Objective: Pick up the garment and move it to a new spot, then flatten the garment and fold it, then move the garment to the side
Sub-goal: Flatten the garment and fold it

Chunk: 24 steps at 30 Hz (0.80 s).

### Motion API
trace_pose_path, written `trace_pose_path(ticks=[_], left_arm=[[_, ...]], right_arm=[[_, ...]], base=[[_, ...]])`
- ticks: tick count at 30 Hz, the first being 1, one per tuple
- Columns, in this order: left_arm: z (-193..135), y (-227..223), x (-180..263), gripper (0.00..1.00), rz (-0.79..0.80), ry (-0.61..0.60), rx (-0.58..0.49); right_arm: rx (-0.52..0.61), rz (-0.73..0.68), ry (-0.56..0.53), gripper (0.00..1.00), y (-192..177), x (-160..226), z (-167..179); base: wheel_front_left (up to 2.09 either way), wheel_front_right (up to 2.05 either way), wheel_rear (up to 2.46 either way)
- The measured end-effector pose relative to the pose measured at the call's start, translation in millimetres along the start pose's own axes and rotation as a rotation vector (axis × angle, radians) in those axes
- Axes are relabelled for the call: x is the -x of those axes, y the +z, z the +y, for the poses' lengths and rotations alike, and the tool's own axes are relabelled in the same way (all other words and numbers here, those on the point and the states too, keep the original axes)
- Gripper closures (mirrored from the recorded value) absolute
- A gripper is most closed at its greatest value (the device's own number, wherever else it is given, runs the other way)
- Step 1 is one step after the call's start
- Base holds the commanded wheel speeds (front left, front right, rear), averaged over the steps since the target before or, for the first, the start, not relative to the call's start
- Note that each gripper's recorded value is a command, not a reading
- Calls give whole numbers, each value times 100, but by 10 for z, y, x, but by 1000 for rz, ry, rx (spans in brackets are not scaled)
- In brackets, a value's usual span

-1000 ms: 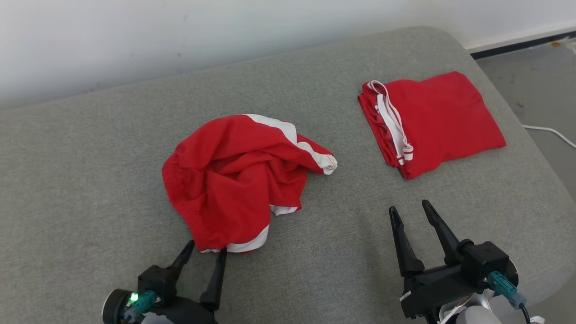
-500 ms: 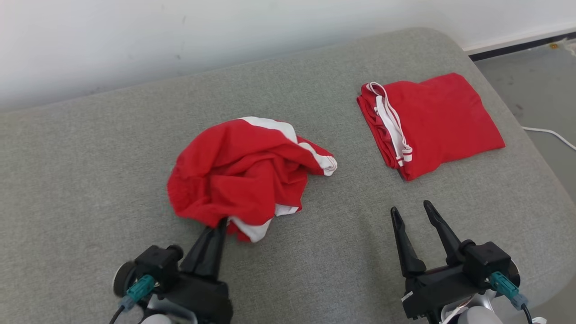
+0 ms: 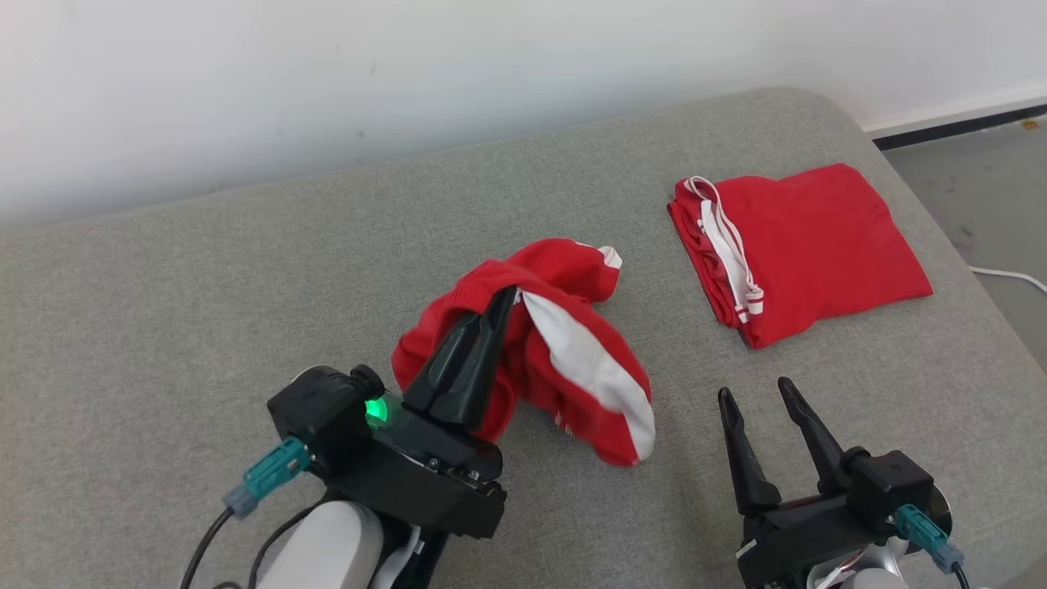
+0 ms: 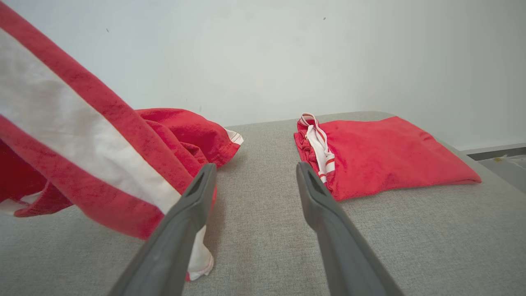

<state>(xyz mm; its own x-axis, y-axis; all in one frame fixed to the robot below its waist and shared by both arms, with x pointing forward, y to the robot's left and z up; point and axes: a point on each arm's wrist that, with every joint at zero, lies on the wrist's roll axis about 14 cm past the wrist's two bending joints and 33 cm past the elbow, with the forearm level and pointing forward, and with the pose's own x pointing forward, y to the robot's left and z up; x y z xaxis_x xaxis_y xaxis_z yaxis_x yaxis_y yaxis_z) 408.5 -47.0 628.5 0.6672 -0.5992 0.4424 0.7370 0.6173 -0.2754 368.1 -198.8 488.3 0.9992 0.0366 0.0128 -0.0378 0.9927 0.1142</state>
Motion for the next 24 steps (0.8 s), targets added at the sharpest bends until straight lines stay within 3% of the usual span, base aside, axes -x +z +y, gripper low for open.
trace_pose_path(ticks=[5, 6, 7, 10, 15, 22, 23, 24], left_arm=[[321, -249, 164, 100, 149, 112, -46], [485, -394, 295, 100, 224, 168, -59], [795, -712, 653, 100, 397, 275, -83], [1177, -946, 1119, 100, 555, 429, -87], [1502, -954, 1463, 100, 610, 565, -87], [1670, -964, 1703, 100, 648, 644, -89], [1671, -964, 1713, 90, 649, 646, -86], [1670, -958, 1717, 0, 646, 645, -87]], right_arm=[[-3, -5, 7, 0, 14, -2, 29], [-4, -5, 9, 0, 13, -5, 37], [-6, -4, 14, 0, 5, -12, 56], [-7, -1, 20, 0, -4, -31, 77], [-9, 8, 37, 0, -38, -77, 130], [-11, 16, 56, 0, -71, -133, 190], [-12, 17, 58, 0, -75, -137, 196], [-12, 18, 61, 0, -78, -139, 204]], base=[[0, 0, 0], [0, 0, 0], [0, 0, 0], [0, 0, 0], [0, 0, 0], [0, 0, 0], [0, 0, 0], [0, 0, 0]])
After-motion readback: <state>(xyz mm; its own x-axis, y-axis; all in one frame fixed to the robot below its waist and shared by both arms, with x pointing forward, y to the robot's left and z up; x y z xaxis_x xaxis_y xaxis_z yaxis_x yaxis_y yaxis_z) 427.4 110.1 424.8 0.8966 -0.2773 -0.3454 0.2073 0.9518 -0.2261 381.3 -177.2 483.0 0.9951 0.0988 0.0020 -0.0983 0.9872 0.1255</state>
